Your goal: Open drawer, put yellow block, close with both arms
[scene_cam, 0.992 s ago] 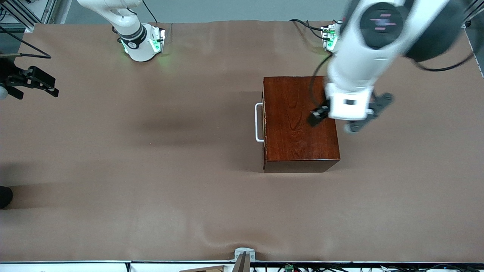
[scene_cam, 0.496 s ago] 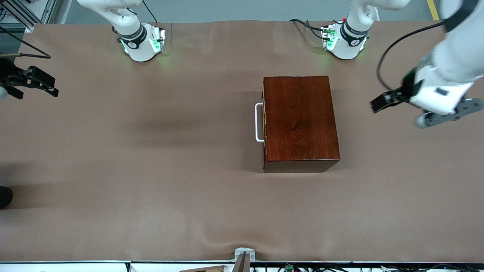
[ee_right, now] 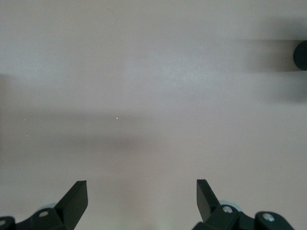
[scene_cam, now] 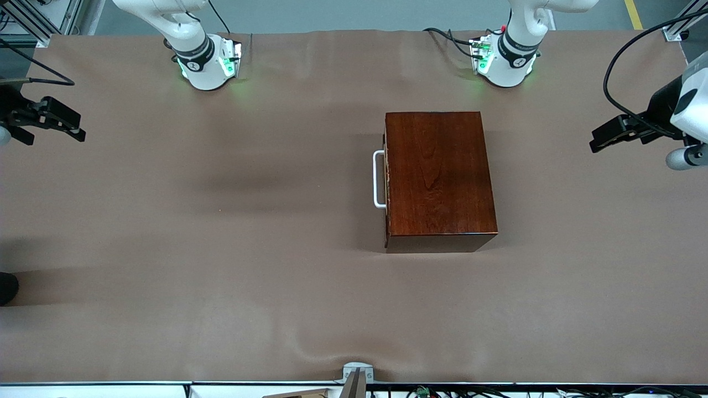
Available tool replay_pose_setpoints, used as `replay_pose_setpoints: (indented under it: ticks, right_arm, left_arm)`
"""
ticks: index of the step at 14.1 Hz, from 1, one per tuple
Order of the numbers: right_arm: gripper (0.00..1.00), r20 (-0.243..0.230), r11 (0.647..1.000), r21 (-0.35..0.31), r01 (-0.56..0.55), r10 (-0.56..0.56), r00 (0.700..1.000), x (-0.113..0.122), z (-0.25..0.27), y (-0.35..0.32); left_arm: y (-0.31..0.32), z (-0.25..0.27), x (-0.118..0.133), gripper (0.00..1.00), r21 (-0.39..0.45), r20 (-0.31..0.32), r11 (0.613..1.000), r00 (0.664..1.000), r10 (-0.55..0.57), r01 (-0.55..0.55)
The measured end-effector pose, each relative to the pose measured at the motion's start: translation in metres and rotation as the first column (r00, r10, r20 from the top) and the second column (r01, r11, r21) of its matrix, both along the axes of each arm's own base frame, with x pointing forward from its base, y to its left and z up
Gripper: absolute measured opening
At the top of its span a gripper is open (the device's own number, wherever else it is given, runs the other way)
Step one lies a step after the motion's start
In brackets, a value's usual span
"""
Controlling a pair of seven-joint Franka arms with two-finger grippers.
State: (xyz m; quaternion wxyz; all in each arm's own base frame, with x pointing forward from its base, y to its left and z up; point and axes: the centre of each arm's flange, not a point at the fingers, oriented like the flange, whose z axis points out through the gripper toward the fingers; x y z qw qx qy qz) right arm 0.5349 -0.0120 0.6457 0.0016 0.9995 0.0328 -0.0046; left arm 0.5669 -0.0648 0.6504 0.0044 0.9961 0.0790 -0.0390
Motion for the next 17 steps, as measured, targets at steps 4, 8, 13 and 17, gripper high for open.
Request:
replay_pose_setpoints:
  ticks: [4, 8, 13, 17]
  right_arm:
    - [1.00, 0.000, 1.000, 0.000, 0.003, -0.003, 1.000, 0.000, 0.000, -0.002]
    - [1.00, 0.000, 1.000, 0.000, 0.004, -0.004, 1.000, 0.000, 0.000, -0.002]
    - [1.00, 0.000, 1.000, 0.000, 0.004, -0.004, 1.000, 0.000, 0.000, -0.002]
    - [1.00, -0.001, 1.000, 0.000, 0.005, -0.005, 1.000, 0.000, 0.000, -0.002]
  left_arm:
    - [0.020, 0.000, 0.001, 1.00, -0.013, 0.002, 0.997, 0.997, -0.082, 0.082]
    - [0.017, -0.004, -0.007, 1.00, -0.020, -0.015, 0.993, 0.993, -0.120, 0.120]
    - [0.011, -0.011, -0.026, 1.00, -0.008, 0.001, 0.991, 0.991, -0.136, 0.136]
    - [0.012, -0.007, -0.035, 1.00, 0.000, 0.014, 0.991, 0.991, -0.132, 0.132]
